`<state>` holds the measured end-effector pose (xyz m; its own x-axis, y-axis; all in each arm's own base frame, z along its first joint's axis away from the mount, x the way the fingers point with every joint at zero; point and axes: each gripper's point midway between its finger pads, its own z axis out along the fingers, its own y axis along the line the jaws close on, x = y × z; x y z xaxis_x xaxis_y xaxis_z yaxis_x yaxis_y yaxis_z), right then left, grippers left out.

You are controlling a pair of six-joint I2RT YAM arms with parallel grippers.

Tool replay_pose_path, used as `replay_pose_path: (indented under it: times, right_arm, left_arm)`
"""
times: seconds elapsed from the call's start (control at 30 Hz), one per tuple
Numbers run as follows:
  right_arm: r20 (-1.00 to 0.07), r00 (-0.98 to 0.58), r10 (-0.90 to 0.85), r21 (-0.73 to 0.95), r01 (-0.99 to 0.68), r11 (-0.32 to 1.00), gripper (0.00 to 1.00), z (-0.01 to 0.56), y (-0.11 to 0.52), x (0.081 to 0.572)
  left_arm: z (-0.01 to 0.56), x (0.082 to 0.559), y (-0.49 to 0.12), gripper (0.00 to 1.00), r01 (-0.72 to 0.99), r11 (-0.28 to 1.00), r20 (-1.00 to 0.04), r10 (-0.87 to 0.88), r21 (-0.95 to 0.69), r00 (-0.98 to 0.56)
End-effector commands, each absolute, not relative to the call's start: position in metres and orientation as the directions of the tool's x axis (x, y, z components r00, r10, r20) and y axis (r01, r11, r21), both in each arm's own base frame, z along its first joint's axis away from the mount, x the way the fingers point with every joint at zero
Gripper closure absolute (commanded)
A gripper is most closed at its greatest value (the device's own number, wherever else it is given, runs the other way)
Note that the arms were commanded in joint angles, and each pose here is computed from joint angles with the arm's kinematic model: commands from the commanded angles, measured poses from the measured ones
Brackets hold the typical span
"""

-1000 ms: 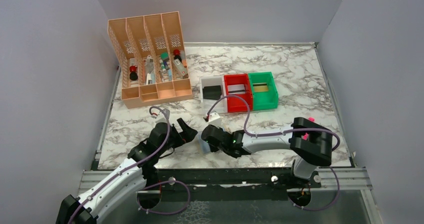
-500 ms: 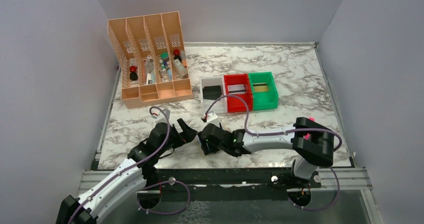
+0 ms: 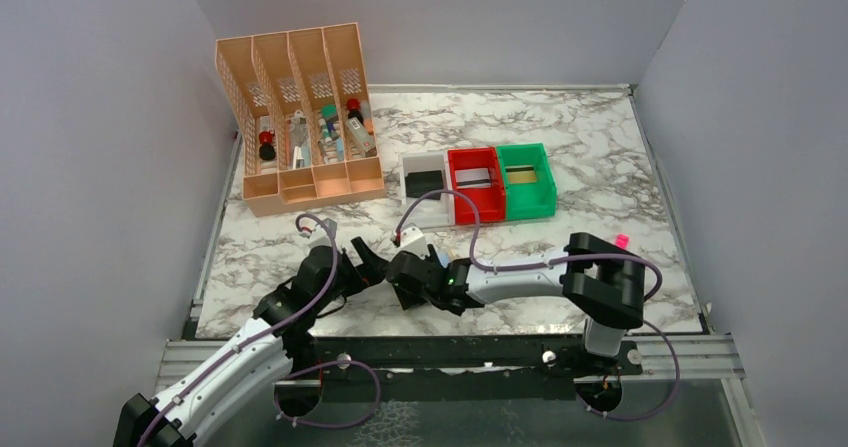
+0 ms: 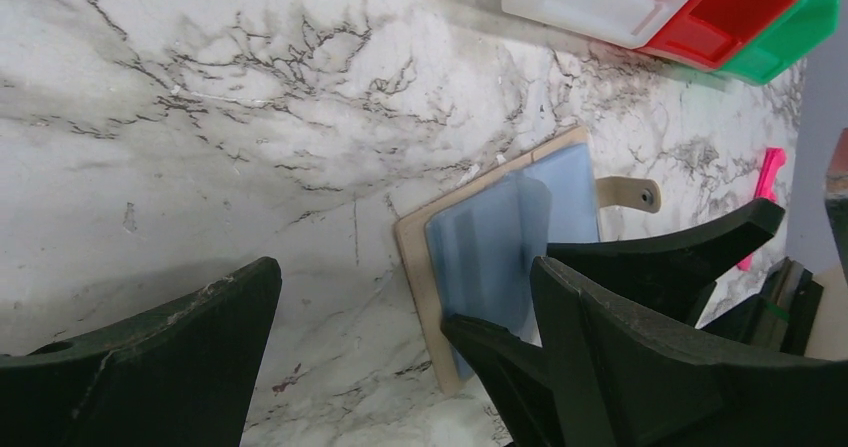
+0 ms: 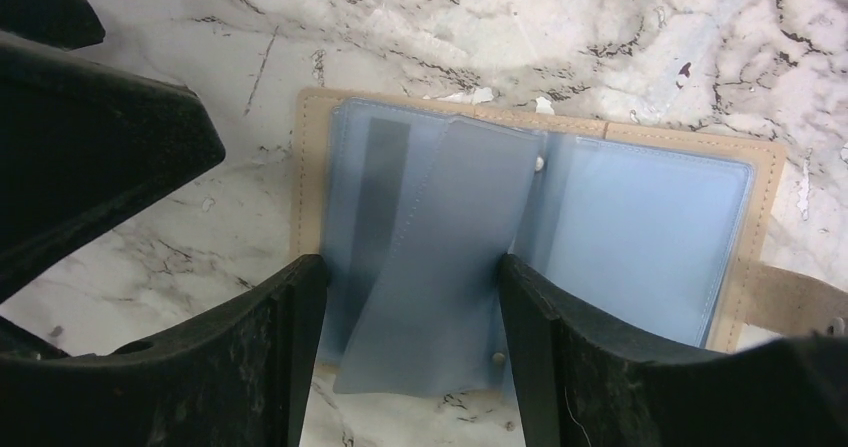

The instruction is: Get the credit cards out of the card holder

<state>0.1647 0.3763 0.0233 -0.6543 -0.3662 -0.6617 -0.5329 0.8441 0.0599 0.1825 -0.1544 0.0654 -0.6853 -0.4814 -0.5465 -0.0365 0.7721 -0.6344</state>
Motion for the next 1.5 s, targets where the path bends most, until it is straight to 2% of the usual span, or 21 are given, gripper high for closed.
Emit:
replay_pose_path:
  times: [0.0,0.07,0.2,0.33,0.5,0.7,0.77,0.9,1.07,1.17,1.3,1.47]
  right_arm:
    - [-0.601,-0.654,-0.459,-0.138,-0.481,0.866,0.33,-0.013,0.336,0.167]
    - [-0.602,-0.658,-0.452,-0.131,-0.477,0.869,0.39,-0.014,0.336,0.166]
    - [-0.616,-0.662,-0.426,-0.089,-0.479,0.873,0.57,-0.010,0.342,0.165]
    - [-0.634,-0.661,-0.402,-0.053,-0.481,0.875,0.62,-0.002,0.349,0.165]
    - [-0.643,-0.667,-0.377,0.009,-0.498,0.867,0.63,0.008,0.357,0.161]
    - [-0.653,-0.672,-0.350,0.083,-0.523,0.848,0.45,0.022,0.368,0.156]
    - [-0.656,-0.676,-0.337,0.111,-0.528,0.842,0.44,0.027,0.371,0.156]
    - [-0.666,-0.676,-0.316,0.112,-0.509,0.854,0.56,0.031,0.367,0.162]
    - [-0.671,-0.683,-0.288,0.135,-0.495,0.859,0.59,0.039,0.367,0.164]
    - [-0.666,-0.704,-0.248,0.204,-0.491,0.847,0.63,0.043,0.368,0.161]
    - [-0.638,-0.751,-0.167,0.338,-0.468,0.816,0.74,0.050,0.369,0.159]
    - [-0.585,-0.807,-0.080,0.457,-0.410,0.789,0.83,0.052,0.364,0.162]
  left_arm:
    - [0.066,0.185,-0.155,0.01,-0.040,0.768,-0.548,-0.491,-0.639,-0.677]
    - [0.065,0.185,-0.155,0.01,-0.042,0.770,-0.548,-0.491,-0.637,-0.677]
    - [0.066,0.186,-0.155,0.01,-0.040,0.769,-0.548,-0.491,-0.639,-0.677]
    - [0.066,0.186,-0.156,0.01,-0.040,0.767,-0.547,-0.492,-0.640,-0.678]
    - [0.065,0.186,-0.157,0.01,-0.039,0.766,-0.544,-0.489,-0.641,-0.682]
    - [0.065,0.185,-0.157,0.01,-0.035,0.764,-0.543,-0.489,-0.644,-0.683]
    - [0.065,0.185,-0.157,0.01,-0.034,0.763,-0.542,-0.489,-0.645,-0.684]
    - [0.066,0.184,-0.157,0.01,-0.030,0.762,-0.543,-0.488,-0.647,-0.683]
    - [0.067,0.184,-0.157,0.01,-0.028,0.758,-0.543,-0.493,-0.652,-0.680]
    - [0.068,0.184,-0.159,0.01,-0.019,0.755,-0.544,-0.489,-0.655,-0.682]
    - [0.071,0.182,-0.166,0.01,0.023,0.748,-0.547,-0.464,-0.664,-0.697]
    - [0.082,0.179,-0.187,0.01,0.132,0.695,-0.545,-0.416,-0.707,-0.727]
